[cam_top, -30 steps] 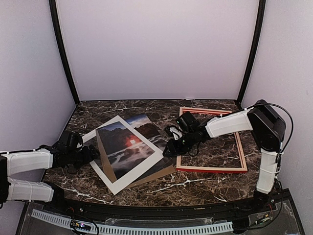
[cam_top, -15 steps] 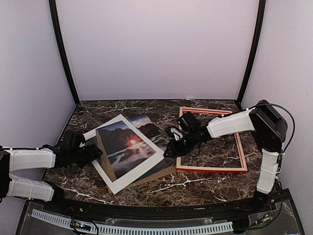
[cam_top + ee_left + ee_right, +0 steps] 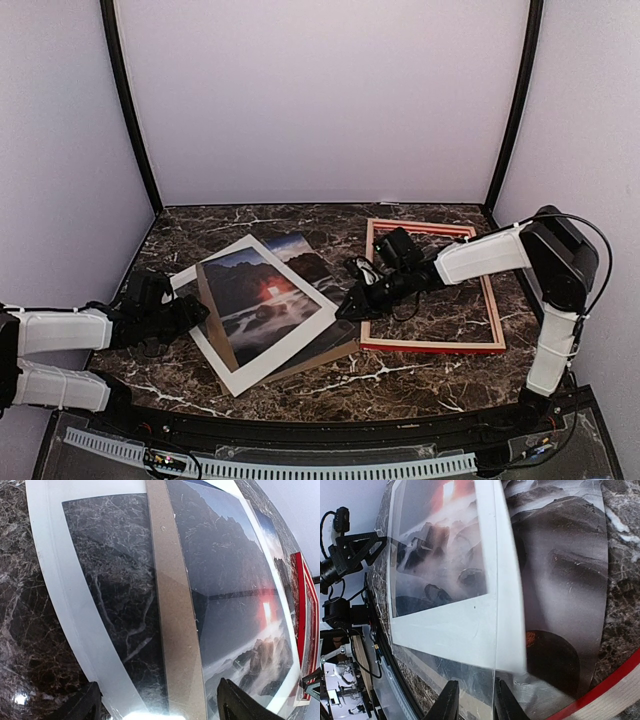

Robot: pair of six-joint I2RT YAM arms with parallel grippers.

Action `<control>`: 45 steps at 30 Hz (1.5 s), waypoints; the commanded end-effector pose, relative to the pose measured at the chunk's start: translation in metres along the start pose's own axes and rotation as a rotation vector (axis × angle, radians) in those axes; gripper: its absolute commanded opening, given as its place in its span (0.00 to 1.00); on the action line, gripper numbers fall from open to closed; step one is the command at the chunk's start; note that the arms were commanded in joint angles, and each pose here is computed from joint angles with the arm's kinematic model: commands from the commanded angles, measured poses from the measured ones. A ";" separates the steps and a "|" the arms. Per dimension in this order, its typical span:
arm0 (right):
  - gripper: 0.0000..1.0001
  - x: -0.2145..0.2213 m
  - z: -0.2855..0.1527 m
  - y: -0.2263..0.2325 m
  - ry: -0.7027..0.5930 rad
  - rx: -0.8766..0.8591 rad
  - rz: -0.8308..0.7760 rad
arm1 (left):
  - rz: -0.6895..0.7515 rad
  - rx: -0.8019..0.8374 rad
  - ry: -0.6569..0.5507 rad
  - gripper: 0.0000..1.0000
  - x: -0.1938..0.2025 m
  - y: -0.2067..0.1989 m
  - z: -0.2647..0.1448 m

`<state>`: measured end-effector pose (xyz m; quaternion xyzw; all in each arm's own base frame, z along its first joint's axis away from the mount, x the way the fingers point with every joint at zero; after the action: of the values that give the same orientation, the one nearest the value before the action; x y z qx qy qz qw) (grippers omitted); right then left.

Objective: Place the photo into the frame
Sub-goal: Pick up the glass panel from the mat board.

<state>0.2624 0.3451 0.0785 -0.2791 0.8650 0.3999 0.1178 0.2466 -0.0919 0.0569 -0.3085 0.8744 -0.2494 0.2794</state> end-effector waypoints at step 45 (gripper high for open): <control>0.03 -0.027 0.039 0.044 -0.004 -0.223 -0.044 | 0.118 0.116 0.040 0.81 0.011 -0.017 -0.007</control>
<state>0.2552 0.3981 0.0712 -0.2891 0.8266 0.4780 0.0689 0.2426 -0.1015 0.0588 -0.2724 0.8806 -0.2682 0.2801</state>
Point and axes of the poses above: each gripper's point midway between its finger pads, its own z axis out along the fingers, its own y axis along the line the jaws close on, x = y × z, the point moved 3 cm from there along -z, back along the fingers, and after that the axes turned 12 degrees about -z, right-handed, at the moved point
